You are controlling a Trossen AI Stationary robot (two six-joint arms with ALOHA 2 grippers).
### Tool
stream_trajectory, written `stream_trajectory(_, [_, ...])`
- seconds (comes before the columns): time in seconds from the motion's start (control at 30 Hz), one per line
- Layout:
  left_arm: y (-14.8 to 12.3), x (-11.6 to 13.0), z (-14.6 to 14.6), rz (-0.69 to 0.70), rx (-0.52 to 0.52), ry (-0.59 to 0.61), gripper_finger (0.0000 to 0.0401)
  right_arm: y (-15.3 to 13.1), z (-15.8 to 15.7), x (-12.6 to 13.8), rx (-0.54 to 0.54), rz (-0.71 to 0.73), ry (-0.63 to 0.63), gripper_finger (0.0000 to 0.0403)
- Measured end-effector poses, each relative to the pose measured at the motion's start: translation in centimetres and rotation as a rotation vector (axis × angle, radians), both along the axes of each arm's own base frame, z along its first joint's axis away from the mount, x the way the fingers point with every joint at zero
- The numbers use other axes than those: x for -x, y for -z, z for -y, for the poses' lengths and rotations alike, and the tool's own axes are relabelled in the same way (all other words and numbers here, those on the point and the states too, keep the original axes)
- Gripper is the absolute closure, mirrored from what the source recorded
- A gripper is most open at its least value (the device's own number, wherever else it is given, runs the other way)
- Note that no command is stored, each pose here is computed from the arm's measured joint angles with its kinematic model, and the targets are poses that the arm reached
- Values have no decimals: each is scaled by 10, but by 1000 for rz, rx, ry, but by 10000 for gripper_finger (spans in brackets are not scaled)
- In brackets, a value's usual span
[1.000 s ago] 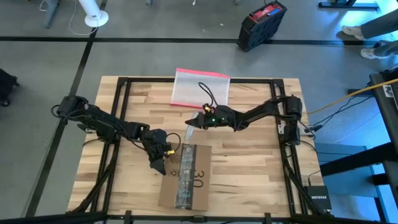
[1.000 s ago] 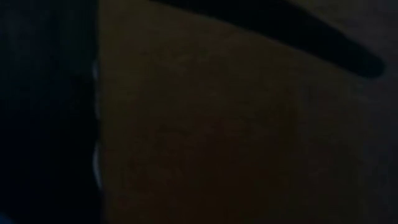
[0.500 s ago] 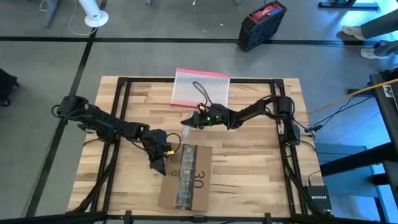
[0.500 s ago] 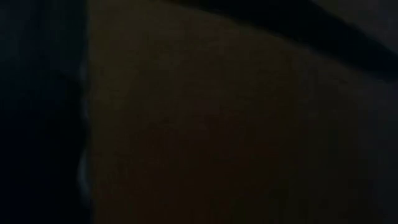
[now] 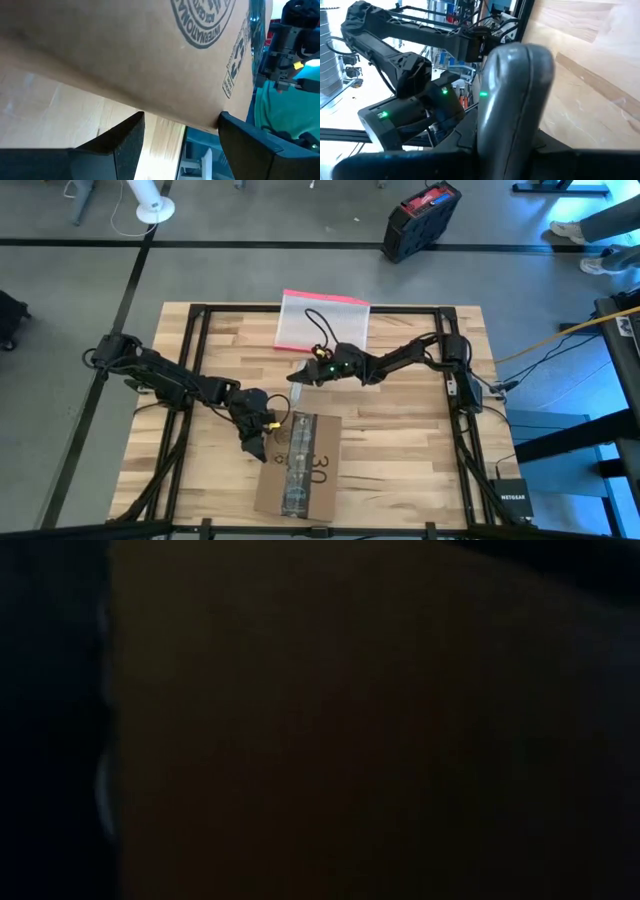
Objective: Unpack boxes
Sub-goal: Open the cardboard box using the gray cutter
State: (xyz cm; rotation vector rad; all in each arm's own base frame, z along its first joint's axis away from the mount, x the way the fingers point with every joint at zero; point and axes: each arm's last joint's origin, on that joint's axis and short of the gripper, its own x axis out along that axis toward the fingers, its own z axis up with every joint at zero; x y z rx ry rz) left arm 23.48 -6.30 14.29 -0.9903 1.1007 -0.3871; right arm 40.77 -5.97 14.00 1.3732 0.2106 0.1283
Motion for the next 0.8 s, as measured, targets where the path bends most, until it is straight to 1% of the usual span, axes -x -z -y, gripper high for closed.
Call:
stream_trajectory(0.2, [0, 0, 0, 5, -8, 11, 166, 4, -1, 1, -5, -37, -36, 338])
stream_trajectory(0.37, [1, 1, 0, 4, -13, 16, 166, 8, -2, 1, 13, -77, -60, 338])
stream_trajectory(0.8, [1, 1, 0, 5, -15, 20, 166, -2, -2, 1, -10, -12, -97, 338])
